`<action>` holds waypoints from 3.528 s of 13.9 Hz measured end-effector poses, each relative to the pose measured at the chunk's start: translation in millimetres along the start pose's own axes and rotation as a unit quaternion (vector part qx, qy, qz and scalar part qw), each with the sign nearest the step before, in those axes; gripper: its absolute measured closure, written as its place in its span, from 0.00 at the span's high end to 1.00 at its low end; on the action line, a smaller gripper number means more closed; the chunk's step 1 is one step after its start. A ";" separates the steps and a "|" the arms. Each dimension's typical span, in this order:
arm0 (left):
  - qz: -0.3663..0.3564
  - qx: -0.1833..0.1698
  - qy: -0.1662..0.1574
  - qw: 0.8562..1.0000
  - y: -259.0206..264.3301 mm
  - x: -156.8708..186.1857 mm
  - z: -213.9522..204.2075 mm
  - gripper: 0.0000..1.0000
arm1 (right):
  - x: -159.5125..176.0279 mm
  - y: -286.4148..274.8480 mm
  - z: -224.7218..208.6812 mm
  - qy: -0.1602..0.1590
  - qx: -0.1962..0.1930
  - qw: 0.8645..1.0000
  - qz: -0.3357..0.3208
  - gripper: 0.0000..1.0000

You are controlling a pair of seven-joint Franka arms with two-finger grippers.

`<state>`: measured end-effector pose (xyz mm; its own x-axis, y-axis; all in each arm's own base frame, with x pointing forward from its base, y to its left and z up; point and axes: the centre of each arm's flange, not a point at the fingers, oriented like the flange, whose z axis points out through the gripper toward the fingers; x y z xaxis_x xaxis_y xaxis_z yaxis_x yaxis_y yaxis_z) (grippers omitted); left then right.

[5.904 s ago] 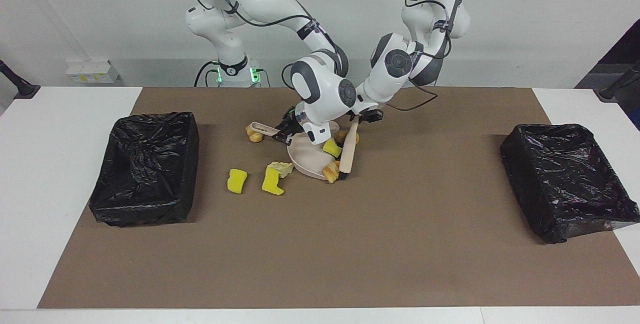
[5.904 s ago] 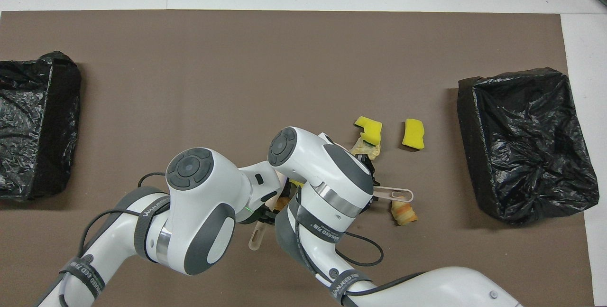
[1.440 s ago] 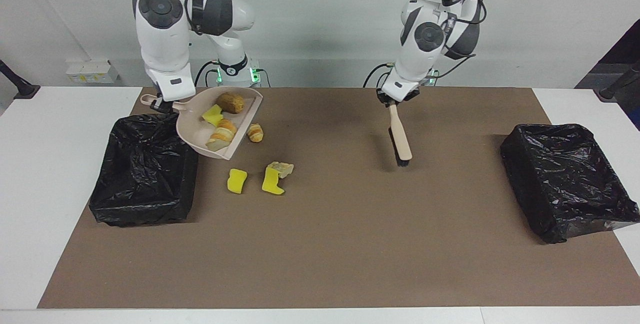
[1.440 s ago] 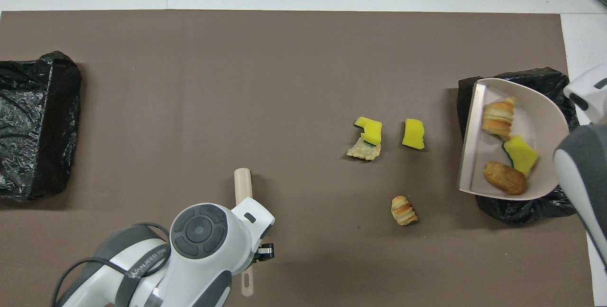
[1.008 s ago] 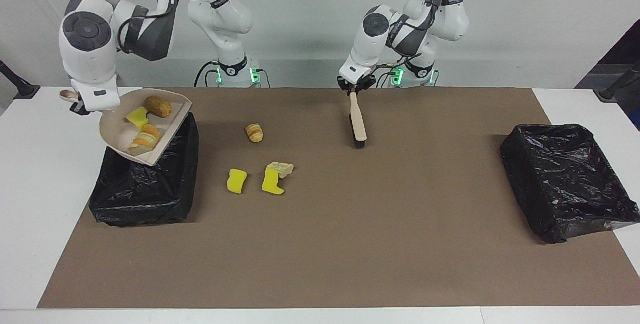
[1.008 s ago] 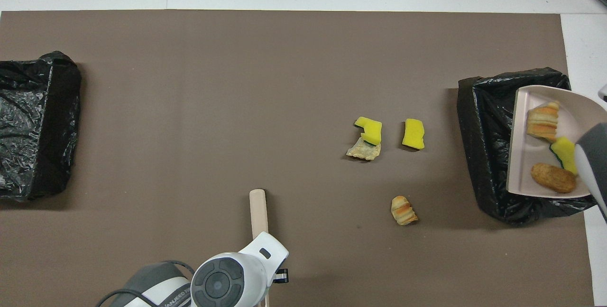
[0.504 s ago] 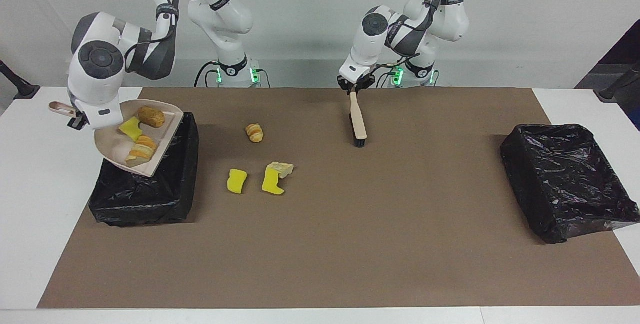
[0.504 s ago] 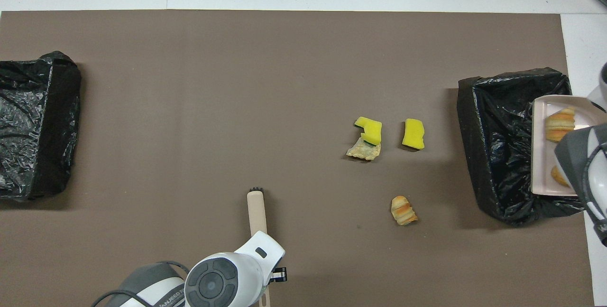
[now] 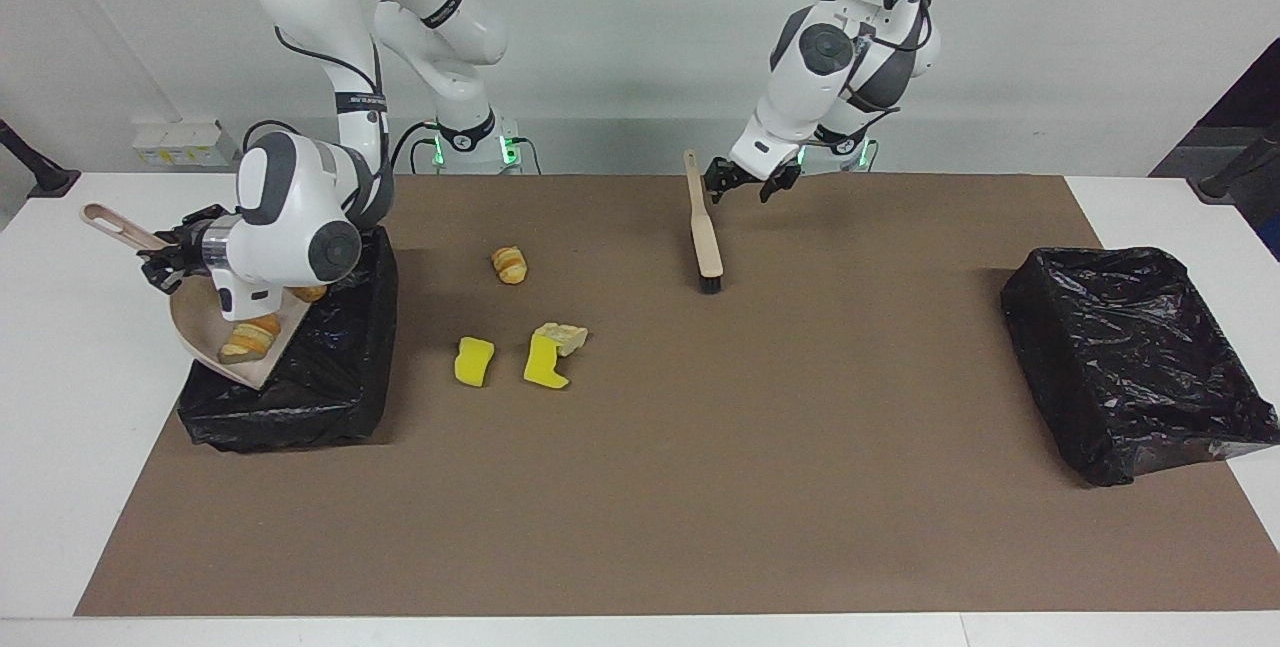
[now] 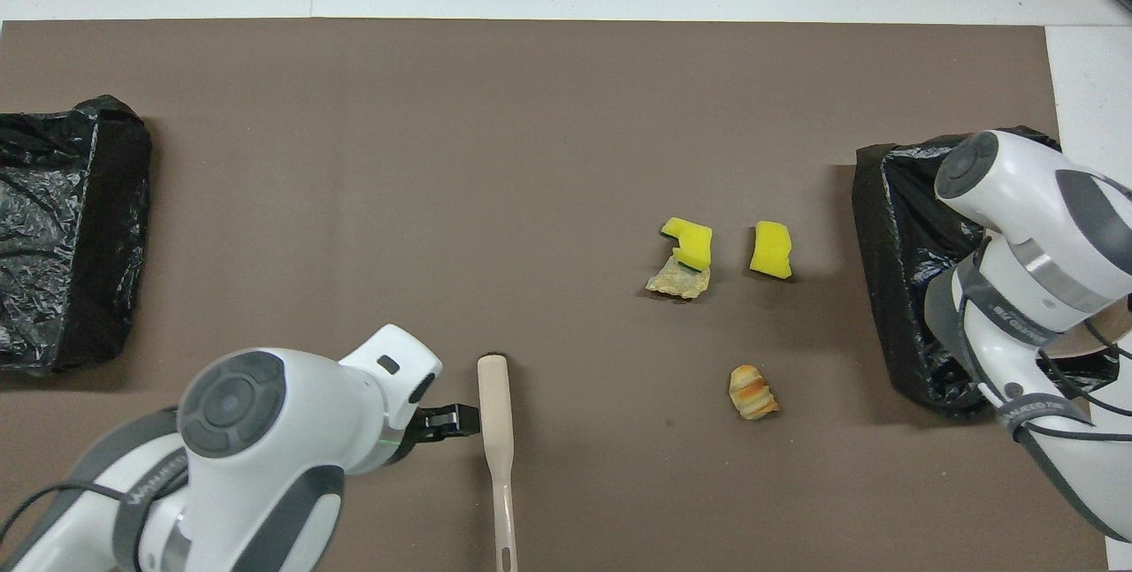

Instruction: Sweep and dump trash in bin

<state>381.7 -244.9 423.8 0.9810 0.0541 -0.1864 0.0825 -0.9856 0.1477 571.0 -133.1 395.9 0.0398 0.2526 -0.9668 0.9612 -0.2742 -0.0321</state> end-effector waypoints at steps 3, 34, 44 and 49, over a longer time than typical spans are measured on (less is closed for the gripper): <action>-0.004 0.022 0.022 0.999 -20.3 48.1 -35.9 1.00 | 2.1 -6.4 -33.9 -0.027 -0.015 1.000 -0.002 0.31; 0.086 0.081 0.071 0.990 -153.4 105.5 -241.8 1.00 | -38.6 -40.4 -320.8 0.327 0.213 0.821 0.417 0.31; 0.085 0.081 0.069 0.991 -157.1 106.1 -240.4 1.00 | 35.3 -51.1 -425.4 0.394 0.465 0.670 0.424 0.31; 0.084 0.081 0.065 0.991 -158.0 106.5 -236.7 1.00 | 51.1 -66.3 -459.5 0.424 0.522 0.650 0.354 0.31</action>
<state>514.7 -45.5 610.6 0.9937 -0.1033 -0.0439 -0.1031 -0.9946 0.0062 634.9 324.3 465.2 0.9325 0.0199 -0.3607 -0.0712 -0.9687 -0.2376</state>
